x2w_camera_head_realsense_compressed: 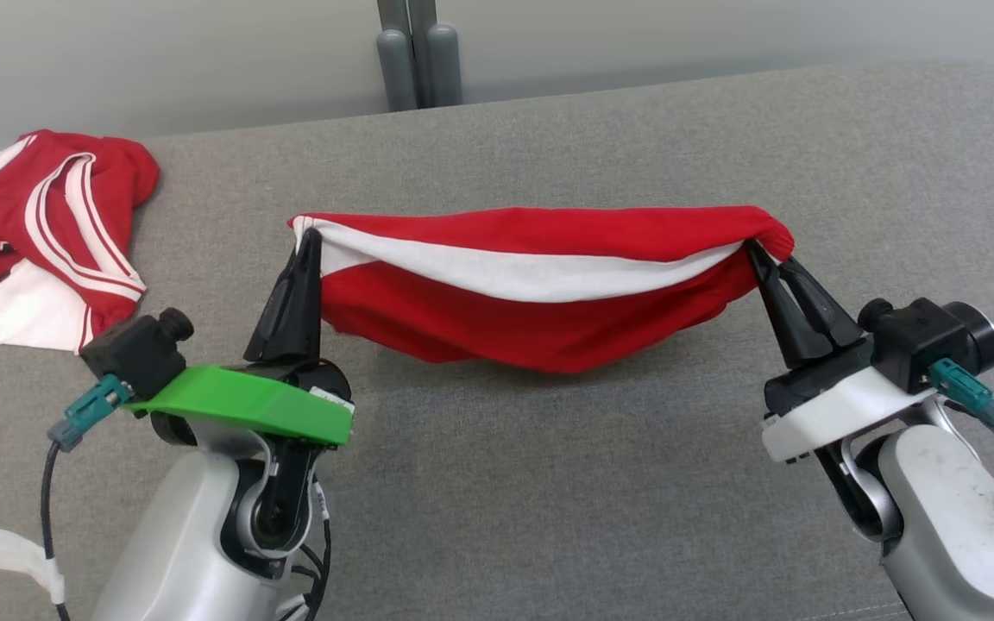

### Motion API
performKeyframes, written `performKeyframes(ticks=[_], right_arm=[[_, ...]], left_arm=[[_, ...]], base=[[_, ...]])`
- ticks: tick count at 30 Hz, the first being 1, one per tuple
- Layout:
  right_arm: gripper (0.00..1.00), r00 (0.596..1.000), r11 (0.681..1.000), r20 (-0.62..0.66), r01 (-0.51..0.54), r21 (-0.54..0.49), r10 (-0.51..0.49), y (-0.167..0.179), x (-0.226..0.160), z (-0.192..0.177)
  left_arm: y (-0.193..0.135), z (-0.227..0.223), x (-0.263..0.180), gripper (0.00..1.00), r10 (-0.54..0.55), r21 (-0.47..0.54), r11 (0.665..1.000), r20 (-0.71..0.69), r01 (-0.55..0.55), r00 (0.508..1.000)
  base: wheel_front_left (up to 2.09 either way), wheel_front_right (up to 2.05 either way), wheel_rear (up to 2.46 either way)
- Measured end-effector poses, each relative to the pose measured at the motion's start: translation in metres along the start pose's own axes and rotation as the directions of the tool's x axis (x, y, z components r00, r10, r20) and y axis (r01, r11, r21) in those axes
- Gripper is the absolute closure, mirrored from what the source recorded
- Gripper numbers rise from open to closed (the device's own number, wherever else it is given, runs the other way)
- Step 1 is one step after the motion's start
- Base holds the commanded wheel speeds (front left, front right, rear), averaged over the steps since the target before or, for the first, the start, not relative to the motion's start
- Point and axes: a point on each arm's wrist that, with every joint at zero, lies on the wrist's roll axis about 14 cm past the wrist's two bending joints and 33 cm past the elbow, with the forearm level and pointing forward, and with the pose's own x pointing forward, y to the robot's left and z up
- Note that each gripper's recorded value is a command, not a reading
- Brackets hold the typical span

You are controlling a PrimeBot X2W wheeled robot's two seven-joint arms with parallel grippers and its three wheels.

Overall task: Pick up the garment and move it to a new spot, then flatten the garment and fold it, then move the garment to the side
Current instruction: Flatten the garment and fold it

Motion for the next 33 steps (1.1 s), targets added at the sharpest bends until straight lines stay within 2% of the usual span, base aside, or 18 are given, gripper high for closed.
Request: performKeyframes(ticks=[5,10,14,16,18,20,24,29,33], right_arm=[[1.00,0.990,1.000,0.142,-0.005,-0.023,0.008,-0.003,-0.008,0.052],[1.00,0.965,0.997,0.260,-0.018,-0.070,0.036,-0.001,-0.018,0.107],[1.00,0.948,0.997,0.313,-0.035,-0.063,0.053,0.005,-0.023,0.139],[1.00,0.949,0.996,0.307,-0.043,-0.079,0.066,0.005,-0.021,0.144],[1.00,0.950,0.995,0.302,-0.053,-0.084,0.076,0.006,-0.014,0.148],[1.00,0.959,0.997,0.273,-0.075,-0.033,0.081,0.007,-0.002,0.142],[1.00,0.967,0.993,0.225,-0.116,-0.037,0.122,0.008,0.033,0.137],[1.00,0.964,0.987,0.223,-0.126,-0.102,0.146,0.000,0.091,0.145],[1.00,0.952,0.986,0.276,-0.094,-0.135,0.129,-0.009,0.140,0.157]], left_arm=[[-0.036,0.045,-0.006,1.00,-0.095,0.026,0.995,0.129,0.092,0.987],[-0.082,0.097,-0.018,1.00,-0.217,0.105,0.975,0.243,0.197,0.945],[-0.114,0.126,-0.026,1.00,-0.304,0.184,0.948,0.270,0.261,0.914],[-0.120,0.134,-0.023,1.00,-0.320,0.215,0.939,0.267,0.268,0.909],[-0.122,0.140,-0.017,1.00,-0.327,0.238,0.933,0.256,0.268,0.910],[-0.122,0.143,-0.006,1.00,-0.330,0.257,0.928,0.239,0.268,0.913],[-0.113,0.137,0.025,1.00,-0.315,0.287,0.922,0.165,0.260,0.935],[-0.095,0.147,0.076,1.00,-0.273,0.375,0.904,0.138,0.205,0.952],[-0.086,0.173,0.117,1.00,-0.272,0.455,0.877,0.204,0.155,0.941]], base=[[0.00,0.00,0.00],[0.00,0.00,0.00],[0.00,0.00,0.00],[0.00,0.00,0.00],[0.00,0.00,0.00],[0.00,0.00,0.00],[0.00,0.00,0.00],[0.00,0.00,0.00],[0.00,0.00,0.00]])
